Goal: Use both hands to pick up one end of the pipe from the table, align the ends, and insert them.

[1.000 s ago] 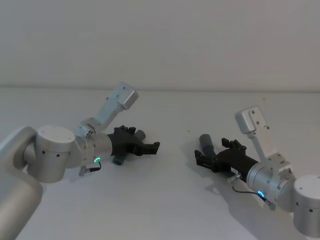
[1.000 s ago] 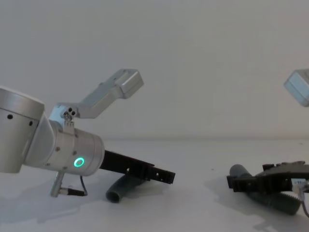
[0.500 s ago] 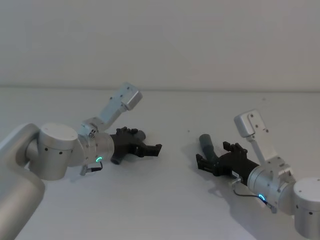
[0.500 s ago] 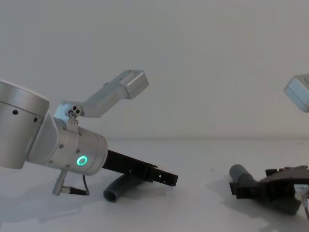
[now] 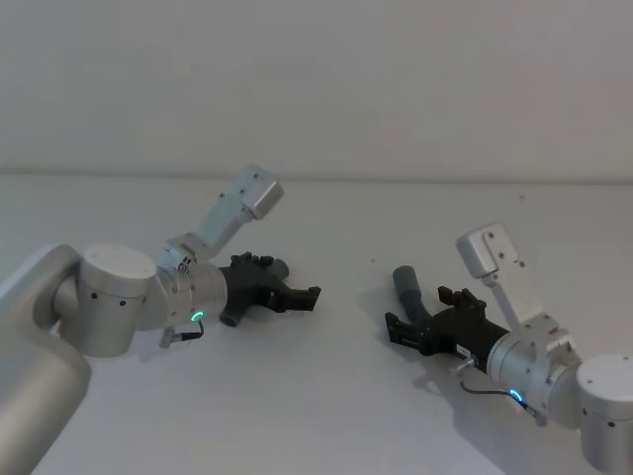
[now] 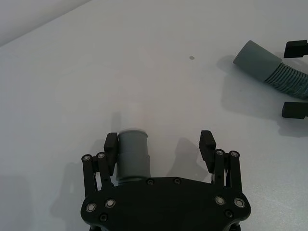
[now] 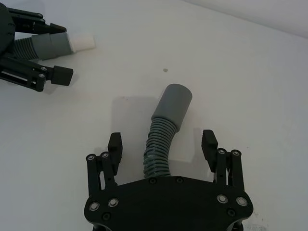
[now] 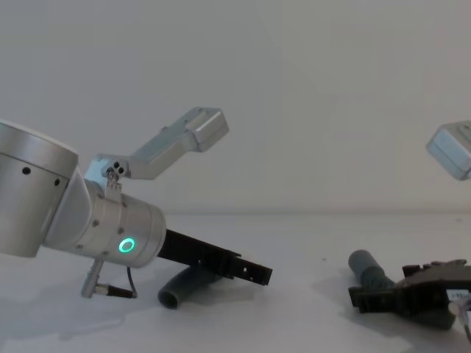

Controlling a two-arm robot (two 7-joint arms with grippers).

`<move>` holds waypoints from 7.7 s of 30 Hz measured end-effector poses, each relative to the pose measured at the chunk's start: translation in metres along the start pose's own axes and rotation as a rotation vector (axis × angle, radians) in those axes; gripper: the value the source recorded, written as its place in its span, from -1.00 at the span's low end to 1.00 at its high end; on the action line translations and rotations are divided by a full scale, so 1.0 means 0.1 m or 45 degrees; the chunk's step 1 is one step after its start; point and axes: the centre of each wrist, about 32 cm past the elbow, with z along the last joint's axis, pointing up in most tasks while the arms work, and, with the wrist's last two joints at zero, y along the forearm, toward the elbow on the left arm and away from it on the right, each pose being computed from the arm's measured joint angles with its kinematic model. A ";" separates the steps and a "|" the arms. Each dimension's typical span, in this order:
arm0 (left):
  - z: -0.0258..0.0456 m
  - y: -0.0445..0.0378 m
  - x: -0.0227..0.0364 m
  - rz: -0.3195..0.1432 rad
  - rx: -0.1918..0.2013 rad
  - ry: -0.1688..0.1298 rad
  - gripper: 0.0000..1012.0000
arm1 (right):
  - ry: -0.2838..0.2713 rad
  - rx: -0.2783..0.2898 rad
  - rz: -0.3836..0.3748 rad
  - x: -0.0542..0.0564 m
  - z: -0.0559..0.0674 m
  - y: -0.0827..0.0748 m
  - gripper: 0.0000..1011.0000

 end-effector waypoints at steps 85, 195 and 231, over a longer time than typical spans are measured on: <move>0.565 0.091 0.237 -0.185 0.007 -0.574 -0.31 | -0.461 0.232 -0.016 0.24 0.04 -0.14 -0.71; 1.110 0.236 0.350 -0.428 -0.028 -1.355 -0.31 | -1.450 0.364 0.119 0.54 0.45 -0.02 -0.71; 1.114 0.232 0.344 -0.431 -0.032 -1.356 -0.31 | -1.517 0.335 0.112 0.55 0.50 0.06 -0.71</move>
